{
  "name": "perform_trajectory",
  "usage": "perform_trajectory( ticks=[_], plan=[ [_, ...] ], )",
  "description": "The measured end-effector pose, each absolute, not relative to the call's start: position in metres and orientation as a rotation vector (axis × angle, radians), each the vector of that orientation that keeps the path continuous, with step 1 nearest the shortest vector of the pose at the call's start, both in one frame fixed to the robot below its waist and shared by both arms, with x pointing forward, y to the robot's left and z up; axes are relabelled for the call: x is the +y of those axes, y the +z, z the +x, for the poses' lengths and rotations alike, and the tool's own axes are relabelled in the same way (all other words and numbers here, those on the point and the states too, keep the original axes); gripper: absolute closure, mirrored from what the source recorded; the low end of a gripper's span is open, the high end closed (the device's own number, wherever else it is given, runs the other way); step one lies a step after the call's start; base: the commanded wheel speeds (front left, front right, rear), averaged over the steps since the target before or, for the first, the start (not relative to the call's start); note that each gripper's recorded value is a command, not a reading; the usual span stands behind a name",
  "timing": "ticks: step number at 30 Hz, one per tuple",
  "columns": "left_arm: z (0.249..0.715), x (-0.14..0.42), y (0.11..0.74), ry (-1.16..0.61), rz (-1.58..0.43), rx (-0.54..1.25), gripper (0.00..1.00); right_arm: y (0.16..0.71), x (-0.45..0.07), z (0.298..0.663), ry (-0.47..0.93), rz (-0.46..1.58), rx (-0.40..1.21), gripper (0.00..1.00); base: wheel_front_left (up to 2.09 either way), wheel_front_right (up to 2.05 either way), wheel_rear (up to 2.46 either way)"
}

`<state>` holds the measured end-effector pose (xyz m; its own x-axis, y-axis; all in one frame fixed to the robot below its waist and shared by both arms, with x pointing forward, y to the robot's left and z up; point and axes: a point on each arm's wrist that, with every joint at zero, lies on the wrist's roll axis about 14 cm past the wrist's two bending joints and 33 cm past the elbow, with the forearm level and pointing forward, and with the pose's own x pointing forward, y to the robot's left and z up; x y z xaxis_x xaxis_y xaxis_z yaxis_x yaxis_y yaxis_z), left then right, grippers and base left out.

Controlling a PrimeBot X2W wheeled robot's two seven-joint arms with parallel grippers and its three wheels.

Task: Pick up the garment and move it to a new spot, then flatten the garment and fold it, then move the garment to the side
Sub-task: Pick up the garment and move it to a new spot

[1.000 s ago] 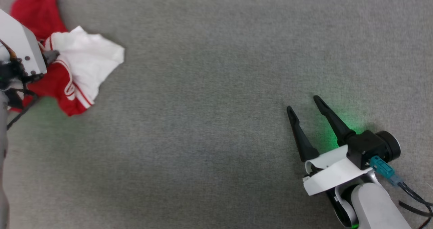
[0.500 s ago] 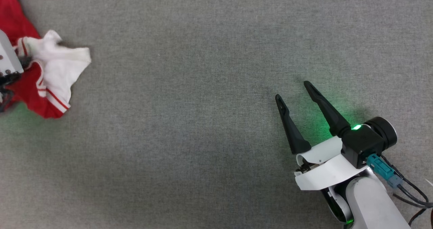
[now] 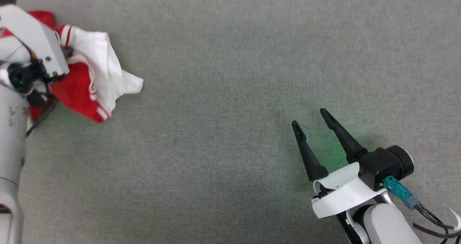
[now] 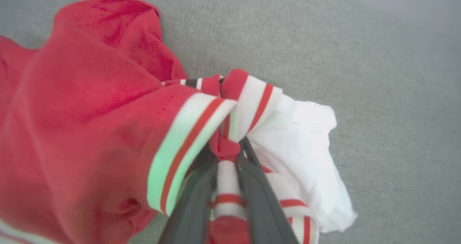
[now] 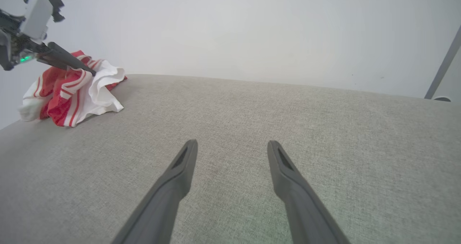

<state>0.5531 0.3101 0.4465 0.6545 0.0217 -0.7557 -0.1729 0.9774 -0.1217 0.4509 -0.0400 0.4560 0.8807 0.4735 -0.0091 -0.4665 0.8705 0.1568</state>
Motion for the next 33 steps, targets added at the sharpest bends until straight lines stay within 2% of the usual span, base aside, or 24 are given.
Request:
perform_trajectory(
  ticks=[3, 8, 16, 23, 28, 33],
  plan=[
    [0.560, 0.297, 0.478, 0.059, -0.170, 0.774, 1.00, 0.468, -0.041, 0.447, 0.484, 0.160, 0.021, 0.00, 0.00, 0.00, 0.00],
    [0.569, 0.243, 0.526, -0.106, -0.126, 0.683, 1.00, 0.484, -0.048, 0.438, 0.457, 0.173, -0.016, 0.00, 0.00, 0.00, 0.00],
    [0.557, 0.120, 0.558, -0.476, 0.030, 0.702, 1.00, 0.494, -0.076, 0.427, 0.367, 0.182, -0.043, 0.00, 0.00, 0.00, 0.00],
    [0.525, 0.021, 0.552, -0.785, 0.085, 0.779, 1.00, 0.497, -0.112, 0.422, 0.261, 0.189, -0.060, 0.00, 0.00, 0.00, 0.00],
    [0.514, -0.017, 0.516, -0.862, 0.121, 0.871, 1.00, 0.508, -0.138, 0.424, 0.185, 0.220, -0.097, 0.00, 0.00, 0.00, 0.00],
    [0.517, -0.053, 0.489, -0.914, 0.042, 0.935, 1.00, 0.511, -0.158, 0.426, 0.127, 0.240, -0.110, 0.00, 0.00, 0.00, 0.00]
  ],
)
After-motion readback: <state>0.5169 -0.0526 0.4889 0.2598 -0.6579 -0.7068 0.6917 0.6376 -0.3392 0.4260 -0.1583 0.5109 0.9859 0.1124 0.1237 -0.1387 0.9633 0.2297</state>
